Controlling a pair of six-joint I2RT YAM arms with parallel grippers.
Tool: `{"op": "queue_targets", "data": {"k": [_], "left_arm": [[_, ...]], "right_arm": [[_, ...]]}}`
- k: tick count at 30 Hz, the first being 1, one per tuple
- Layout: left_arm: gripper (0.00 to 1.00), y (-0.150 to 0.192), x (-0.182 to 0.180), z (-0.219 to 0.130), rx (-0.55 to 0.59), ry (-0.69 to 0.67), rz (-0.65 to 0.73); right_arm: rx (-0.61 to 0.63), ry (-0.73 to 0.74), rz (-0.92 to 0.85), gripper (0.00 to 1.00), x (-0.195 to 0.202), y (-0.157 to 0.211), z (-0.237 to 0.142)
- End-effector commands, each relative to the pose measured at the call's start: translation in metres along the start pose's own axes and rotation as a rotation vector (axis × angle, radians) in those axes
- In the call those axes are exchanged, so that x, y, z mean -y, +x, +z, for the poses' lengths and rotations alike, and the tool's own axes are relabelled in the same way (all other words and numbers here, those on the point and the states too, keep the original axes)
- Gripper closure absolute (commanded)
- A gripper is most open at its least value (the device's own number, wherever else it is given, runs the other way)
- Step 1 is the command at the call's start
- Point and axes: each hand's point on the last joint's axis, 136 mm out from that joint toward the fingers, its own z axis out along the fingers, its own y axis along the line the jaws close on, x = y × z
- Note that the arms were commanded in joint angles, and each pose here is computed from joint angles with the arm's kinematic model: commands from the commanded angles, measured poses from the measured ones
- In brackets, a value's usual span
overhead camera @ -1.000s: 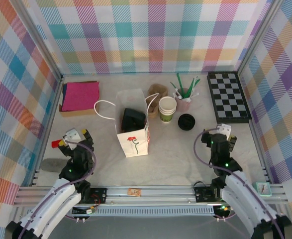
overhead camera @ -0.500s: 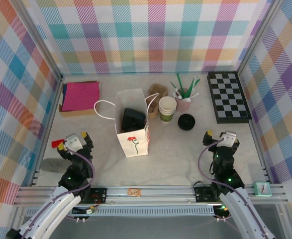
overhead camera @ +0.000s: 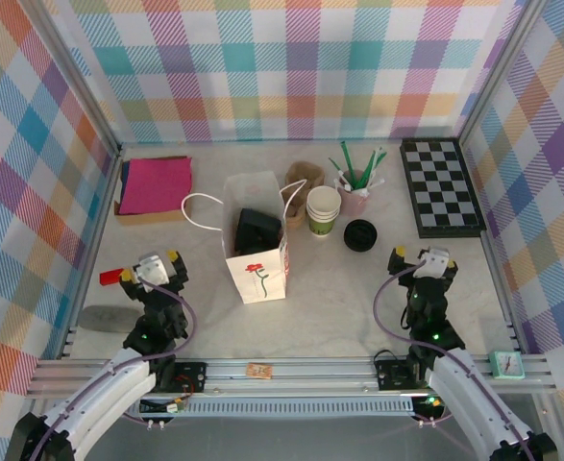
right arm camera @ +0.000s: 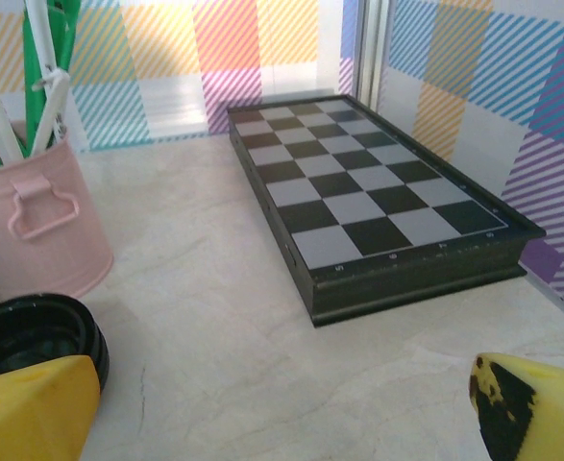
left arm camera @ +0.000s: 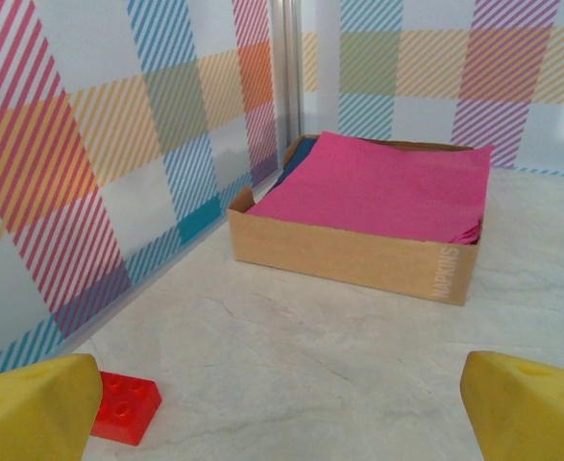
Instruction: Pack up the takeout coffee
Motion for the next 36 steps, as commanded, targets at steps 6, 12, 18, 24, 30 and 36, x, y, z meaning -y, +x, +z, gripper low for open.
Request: {"op": "queue_targets", "data": {"k": [6,12,18,24,30,36], "left_arm": [[0.04,-0.007,0.001,0.009,0.022,0.017,-0.077],[0.04,-0.004,0.002,0.018,0.004,0.017,-0.094],[0.04,-0.001,0.004,0.028,-0.012,0.007,-0.11],[0.05,0.001,0.008,0.037,-0.018,0.004,-0.103],[0.04,0.002,0.008,0.048,-0.013,-0.015,-0.106],[0.04,0.003,0.012,0.055,-0.011,0.0,-0.108]], "right_arm": [[0.066,-0.012,0.013,0.01,-0.004,-0.011,0.002],[0.061,-0.011,0.006,0.01,-0.006,-0.01,0.006],[0.051,-0.011,-0.001,0.01,-0.009,-0.008,0.013],[0.054,-0.025,-0.005,0.01,-0.017,-0.012,0.021],[0.04,-0.02,-0.019,0.01,-0.024,-0.012,0.036],[0.04,-0.02,-0.042,0.01,-0.034,-0.012,0.054]]}}
